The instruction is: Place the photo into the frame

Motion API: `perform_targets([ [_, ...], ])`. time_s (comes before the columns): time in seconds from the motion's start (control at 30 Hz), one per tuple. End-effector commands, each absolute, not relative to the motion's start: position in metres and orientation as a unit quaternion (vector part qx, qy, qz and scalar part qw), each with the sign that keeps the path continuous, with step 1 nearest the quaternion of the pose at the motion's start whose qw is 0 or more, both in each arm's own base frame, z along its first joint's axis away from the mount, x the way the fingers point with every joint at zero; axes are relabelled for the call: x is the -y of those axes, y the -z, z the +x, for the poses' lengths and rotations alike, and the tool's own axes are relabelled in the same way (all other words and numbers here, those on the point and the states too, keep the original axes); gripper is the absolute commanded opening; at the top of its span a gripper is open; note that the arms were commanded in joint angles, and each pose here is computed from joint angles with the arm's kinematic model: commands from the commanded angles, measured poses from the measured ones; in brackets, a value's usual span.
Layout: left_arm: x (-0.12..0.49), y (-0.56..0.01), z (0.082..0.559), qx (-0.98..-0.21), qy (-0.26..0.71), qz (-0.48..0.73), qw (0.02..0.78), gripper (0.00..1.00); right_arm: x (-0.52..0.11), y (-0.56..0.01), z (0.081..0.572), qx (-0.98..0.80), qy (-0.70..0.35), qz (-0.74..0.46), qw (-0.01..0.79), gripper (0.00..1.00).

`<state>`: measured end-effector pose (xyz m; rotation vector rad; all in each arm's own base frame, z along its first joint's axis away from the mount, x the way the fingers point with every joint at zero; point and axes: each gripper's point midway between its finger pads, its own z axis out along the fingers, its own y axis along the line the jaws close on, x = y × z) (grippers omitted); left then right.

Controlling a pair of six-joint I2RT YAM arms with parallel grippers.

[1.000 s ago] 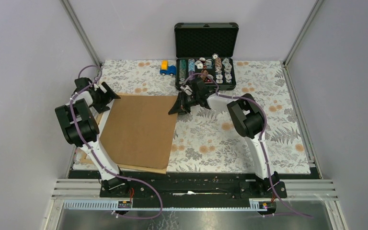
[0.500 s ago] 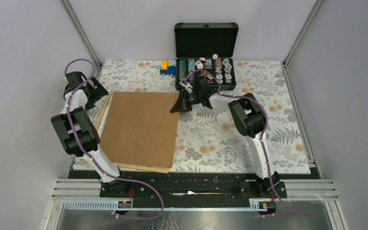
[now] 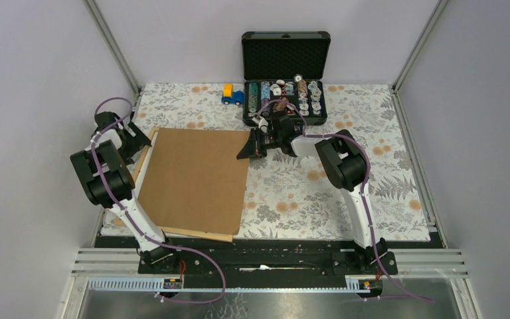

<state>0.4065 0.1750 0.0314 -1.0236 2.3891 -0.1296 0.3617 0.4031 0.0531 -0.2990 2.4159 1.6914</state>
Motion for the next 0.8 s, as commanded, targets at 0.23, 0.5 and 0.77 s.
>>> perform_targets([
  [0.23,-0.103,0.004,0.381,-0.857,0.207,-0.432,0.188,0.96,-0.423,-0.065,0.374,-0.801,-0.555,-0.147,0.172,0.11],
  [0.5,-0.083,-0.015,0.367,-0.838,0.243,-0.44,0.211,0.95,-0.426,-0.051,0.373,-0.835,-0.516,-0.075,0.177,0.11],
  [0.77,-0.078,-0.015,0.354,-0.835,0.246,-0.443,0.214,0.95,-0.408,-0.036,0.376,-0.873,-0.457,0.004,0.171,0.12],
])
